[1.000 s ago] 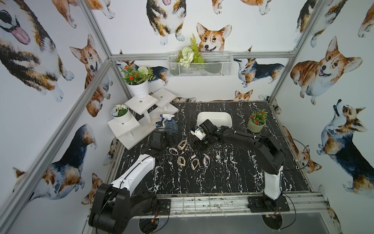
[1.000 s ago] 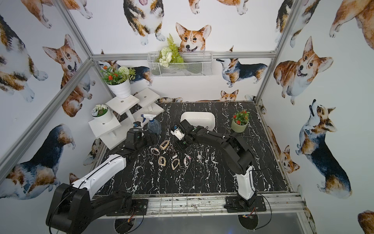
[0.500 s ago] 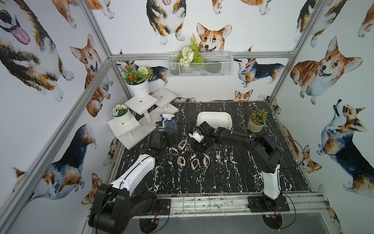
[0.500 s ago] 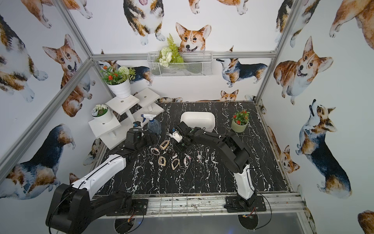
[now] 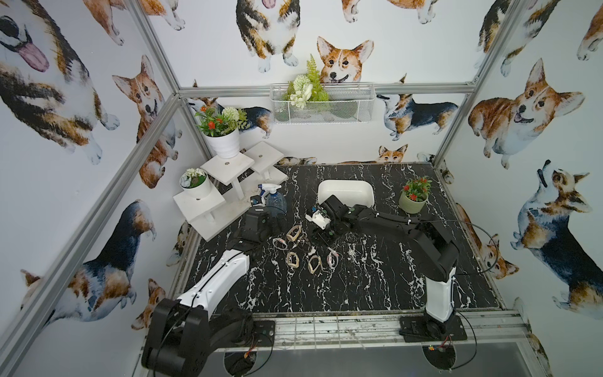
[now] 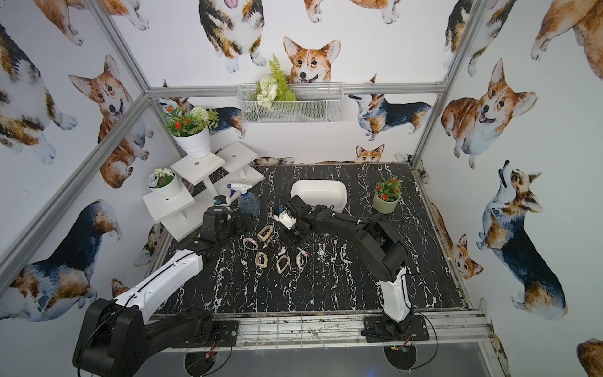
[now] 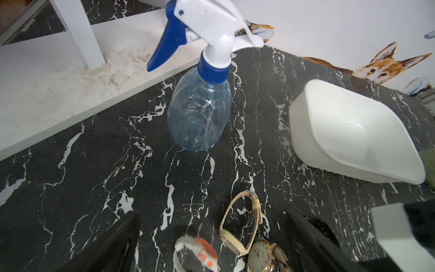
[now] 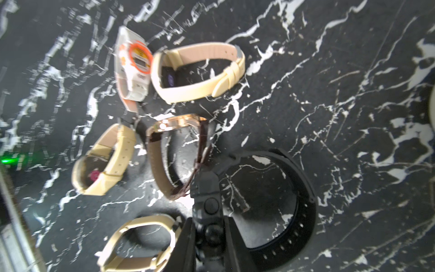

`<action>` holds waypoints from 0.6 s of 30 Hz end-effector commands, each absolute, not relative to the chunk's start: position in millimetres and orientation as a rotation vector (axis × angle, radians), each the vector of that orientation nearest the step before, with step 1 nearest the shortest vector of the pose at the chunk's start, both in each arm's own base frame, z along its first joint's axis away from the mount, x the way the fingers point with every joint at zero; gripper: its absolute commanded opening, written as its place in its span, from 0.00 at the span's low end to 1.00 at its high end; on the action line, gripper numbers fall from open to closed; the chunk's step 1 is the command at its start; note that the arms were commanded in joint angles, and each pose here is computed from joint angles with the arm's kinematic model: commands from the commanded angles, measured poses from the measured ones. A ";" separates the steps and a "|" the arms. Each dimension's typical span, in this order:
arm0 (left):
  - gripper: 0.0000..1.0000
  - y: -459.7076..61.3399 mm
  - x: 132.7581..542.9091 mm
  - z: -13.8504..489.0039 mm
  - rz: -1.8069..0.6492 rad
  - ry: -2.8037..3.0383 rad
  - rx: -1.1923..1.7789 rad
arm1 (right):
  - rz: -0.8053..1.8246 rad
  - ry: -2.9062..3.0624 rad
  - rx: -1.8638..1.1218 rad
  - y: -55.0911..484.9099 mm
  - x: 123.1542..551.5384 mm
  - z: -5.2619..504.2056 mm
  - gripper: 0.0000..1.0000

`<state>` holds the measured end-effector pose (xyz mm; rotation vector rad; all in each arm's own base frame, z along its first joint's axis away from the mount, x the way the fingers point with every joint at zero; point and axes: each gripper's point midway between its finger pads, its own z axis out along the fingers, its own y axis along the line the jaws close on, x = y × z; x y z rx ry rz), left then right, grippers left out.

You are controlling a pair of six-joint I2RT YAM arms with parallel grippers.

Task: Put the watch into the storage box
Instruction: Pick up the watch at the center of the board, then place the watch in the storage box.

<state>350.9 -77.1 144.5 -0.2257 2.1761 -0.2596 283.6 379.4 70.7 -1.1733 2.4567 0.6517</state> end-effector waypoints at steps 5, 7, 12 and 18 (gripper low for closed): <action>1.00 -84.6 359.0 163.0 -0.344 2.062 -0.226 | 1.021 2.249 -0.978 386.1 303.3 162.8 0.00; 1.00 -83.4 363.4 167.9 -0.366 2.031 -0.277 | 1.034 2.205 -0.947 385.3 312.6 184.1 0.00; 1.00 -101.4 387.6 197.2 -0.466 1.995 -0.304 | 1.029 2.137 -0.752 369.4 356.4 231.8 0.00; 1.00 -128.7 397.8 217.6 -0.457 2.049 -0.131 | 0.833 2.271 -0.469 335.3 429.5 204.8 0.00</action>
